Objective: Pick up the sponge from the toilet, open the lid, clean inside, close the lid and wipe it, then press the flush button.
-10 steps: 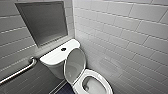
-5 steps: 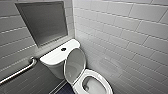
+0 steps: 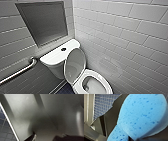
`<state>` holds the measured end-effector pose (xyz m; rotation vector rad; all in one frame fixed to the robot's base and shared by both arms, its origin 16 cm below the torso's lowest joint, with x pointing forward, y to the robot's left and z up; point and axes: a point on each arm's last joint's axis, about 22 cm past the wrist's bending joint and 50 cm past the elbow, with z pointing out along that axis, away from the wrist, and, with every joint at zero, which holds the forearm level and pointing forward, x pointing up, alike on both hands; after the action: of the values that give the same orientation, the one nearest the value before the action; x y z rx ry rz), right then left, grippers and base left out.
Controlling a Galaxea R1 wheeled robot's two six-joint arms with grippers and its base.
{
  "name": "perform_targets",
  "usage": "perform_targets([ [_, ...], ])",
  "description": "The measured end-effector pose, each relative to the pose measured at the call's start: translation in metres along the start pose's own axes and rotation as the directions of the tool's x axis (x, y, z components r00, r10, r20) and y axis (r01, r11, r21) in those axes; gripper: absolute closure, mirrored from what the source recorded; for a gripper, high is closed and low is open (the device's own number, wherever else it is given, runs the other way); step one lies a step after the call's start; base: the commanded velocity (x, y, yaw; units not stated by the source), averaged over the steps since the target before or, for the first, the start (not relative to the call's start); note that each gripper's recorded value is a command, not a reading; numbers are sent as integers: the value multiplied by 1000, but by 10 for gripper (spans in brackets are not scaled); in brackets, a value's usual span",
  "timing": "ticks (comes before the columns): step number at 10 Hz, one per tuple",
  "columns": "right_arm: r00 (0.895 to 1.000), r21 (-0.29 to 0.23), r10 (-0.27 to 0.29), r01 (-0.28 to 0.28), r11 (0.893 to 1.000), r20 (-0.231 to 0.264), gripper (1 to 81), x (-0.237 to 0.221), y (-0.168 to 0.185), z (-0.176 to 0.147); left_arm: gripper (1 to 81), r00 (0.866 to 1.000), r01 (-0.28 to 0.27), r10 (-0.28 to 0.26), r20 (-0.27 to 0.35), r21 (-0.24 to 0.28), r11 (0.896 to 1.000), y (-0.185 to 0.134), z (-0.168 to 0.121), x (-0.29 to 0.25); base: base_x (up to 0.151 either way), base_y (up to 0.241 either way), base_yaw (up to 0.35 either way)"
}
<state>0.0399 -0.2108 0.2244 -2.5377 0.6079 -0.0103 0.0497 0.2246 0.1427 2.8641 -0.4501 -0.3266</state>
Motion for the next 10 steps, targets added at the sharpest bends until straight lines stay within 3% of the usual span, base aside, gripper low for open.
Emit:
perform_targets([
  [3,1000,-73,-12,13,997,7,811,-6,30,-3,10,997,41,-42,-59,-27,999,12,1,19,0,0,0],
  [5,1000,-83,-14,14,996,5,811,-5,35,-5,10,996,54,-55,-63,-23,998,5,0,33,0,0,0],
  [7,1000,-60,6,-5,998,7,811,-2,32,-14,10,997,57,-59,-52,-26,998,7,0,30,0,0,0],
  [10,990,16,138,-139,990,43,811,-16,5,-34,10,997,58,-59,-50,-27,998,8,1,29,0,0,0],
])
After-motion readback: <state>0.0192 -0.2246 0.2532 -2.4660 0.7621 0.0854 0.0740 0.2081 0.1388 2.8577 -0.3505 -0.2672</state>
